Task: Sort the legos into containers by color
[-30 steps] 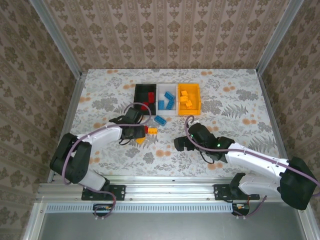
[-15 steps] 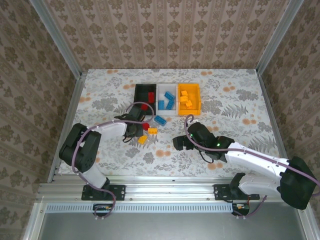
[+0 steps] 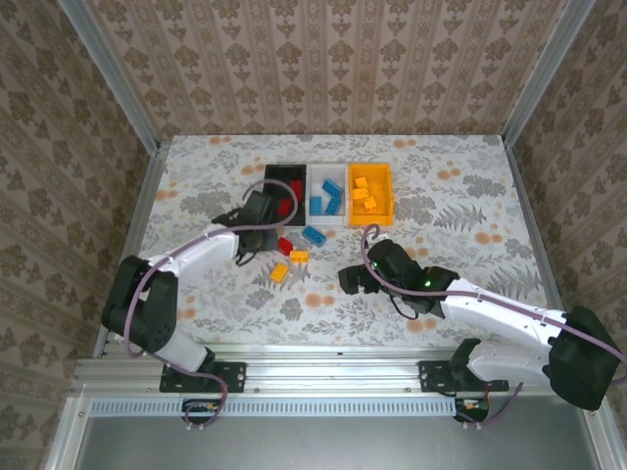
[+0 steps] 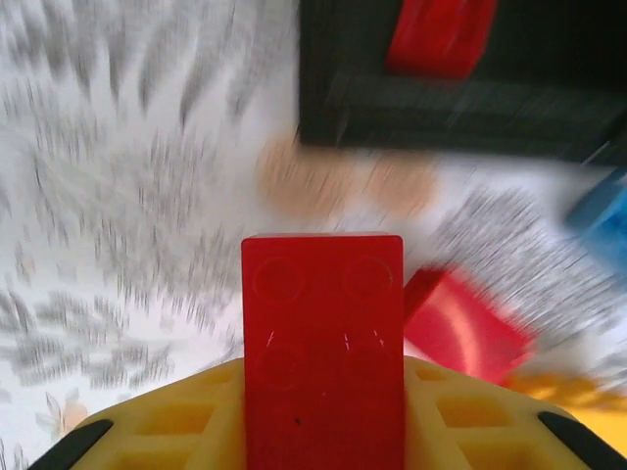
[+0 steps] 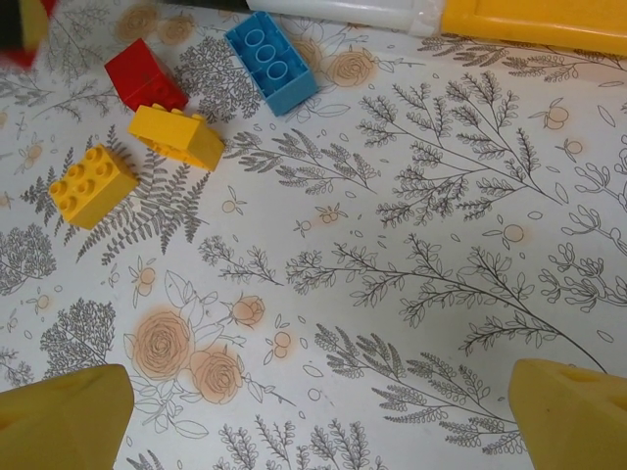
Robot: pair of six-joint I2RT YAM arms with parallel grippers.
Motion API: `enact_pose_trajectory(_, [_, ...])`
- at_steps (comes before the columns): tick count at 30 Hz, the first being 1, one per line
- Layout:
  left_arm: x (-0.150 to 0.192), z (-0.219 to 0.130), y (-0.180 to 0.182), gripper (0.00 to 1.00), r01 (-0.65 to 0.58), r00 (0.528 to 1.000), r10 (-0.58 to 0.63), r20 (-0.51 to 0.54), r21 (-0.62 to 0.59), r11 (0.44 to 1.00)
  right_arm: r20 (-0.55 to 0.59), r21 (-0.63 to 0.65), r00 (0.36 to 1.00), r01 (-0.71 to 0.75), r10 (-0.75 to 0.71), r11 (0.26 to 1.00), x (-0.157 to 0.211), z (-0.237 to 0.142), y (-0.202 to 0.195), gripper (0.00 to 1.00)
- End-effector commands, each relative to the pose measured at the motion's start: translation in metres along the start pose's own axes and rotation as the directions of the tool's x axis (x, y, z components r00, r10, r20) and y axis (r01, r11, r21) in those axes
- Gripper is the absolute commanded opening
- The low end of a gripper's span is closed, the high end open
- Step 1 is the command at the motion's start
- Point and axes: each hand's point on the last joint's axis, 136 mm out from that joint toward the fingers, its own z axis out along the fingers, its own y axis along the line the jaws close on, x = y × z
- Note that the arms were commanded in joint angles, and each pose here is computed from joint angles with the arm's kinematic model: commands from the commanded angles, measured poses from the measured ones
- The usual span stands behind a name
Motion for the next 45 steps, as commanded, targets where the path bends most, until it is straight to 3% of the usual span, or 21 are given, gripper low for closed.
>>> enact_pose_trajectory(1, [-0.052, -0.015, -0.021, 0.36, -0.064, 0.995, 0.063, 0.083, 0.012, 0.998, -0.007, -0.013, 1.000, -0.021, 0.021, 1.000, 0.005, 0.006, 0.003, 1.00])
enact_pose_trajectory(5, [-0.092, 0.012, -0.049, 0.38, -0.104, 0.992, 0.103, 0.073, 0.013, 0.994, -0.003, -0.015, 1.000, -0.024, 0.023, 1.000, 0.005, 0.005, 0.003, 1.00])
enact_pose_trajectory(10, [-0.111, 0.054, -0.067, 0.37, -0.107, 0.994, 0.107, 0.020, 0.002, 0.994, -0.010, 0.024, 1.000, 0.003, -0.003, 1.000, 0.009, 0.001, -0.006, 1.00])
enact_pose_trajectory(15, [-0.124, 0.057, -0.062, 0.40, -0.049, 0.998, 0.049, 0.045, -0.001, 0.999, 0.002, 0.037, 1.000, 0.011, -0.011, 0.999, 0.008, -0.006, -0.011, 1.00])
enact_pose_trajectory(19, [-0.120, 0.060, -0.059, 0.50, -0.040, 0.999, 0.040, 0.027, 0.009, 0.999, 0.003, 0.027, 1.000, 0.008, -0.009, 1.000, 0.006, -0.005, -0.008, 1.00])
enact_pose_trajectory(24, [-0.121, 0.027, -0.066, 0.57, -0.061, 0.996, 0.056, 0.071, 0.080, 0.995, -0.001, 0.014, 1.000, 0.010, -0.010, 1.000, 0.003, -0.004, -0.003, 1.00])
enact_pose_trajectory(29, [-0.064, -0.010, -0.063, 0.64, -0.154, 0.987, 0.148, 0.060, 0.105, 0.983, 0.004, 0.011, 1.000, 0.002, -0.002, 1.000, 0.003, -0.006, -0.003, 1.00])
enact_pose_trajectory(33, [0.001, -0.008, -0.035, 0.65, -0.146, 0.989, 0.147, -0.007, 0.091, 0.985, -0.006, 0.006, 1.000, -0.002, 0.002, 1.000, 0.007, -0.001, -0.002, 1.00])
enact_pose_trajectory(36, [0.031, 0.001, -0.023, 0.63, -0.139, 0.989, 0.143, -0.046, 0.081, 0.987, -0.022, -0.007, 1.000, -0.008, 0.007, 1.000, 0.008, 0.006, 0.002, 1.00])
enact_pose_trajectory(42, [0.036, 0.018, -0.040, 0.65, -0.194, 0.978, 0.203, -0.047, 0.142, 0.971, -0.037, -0.024, 0.999, -0.002, 0.001, 1.000, 0.007, 0.014, 0.011, 1.00])
enact_pose_trajectory(45, [0.023, 0.022, -0.036, 0.65, -0.213, 0.976, 0.216, -0.033, 0.083, 0.973, -0.036, -0.027, 0.999, 0.003, -0.004, 1.000, 0.006, 0.012, 0.014, 1.00])
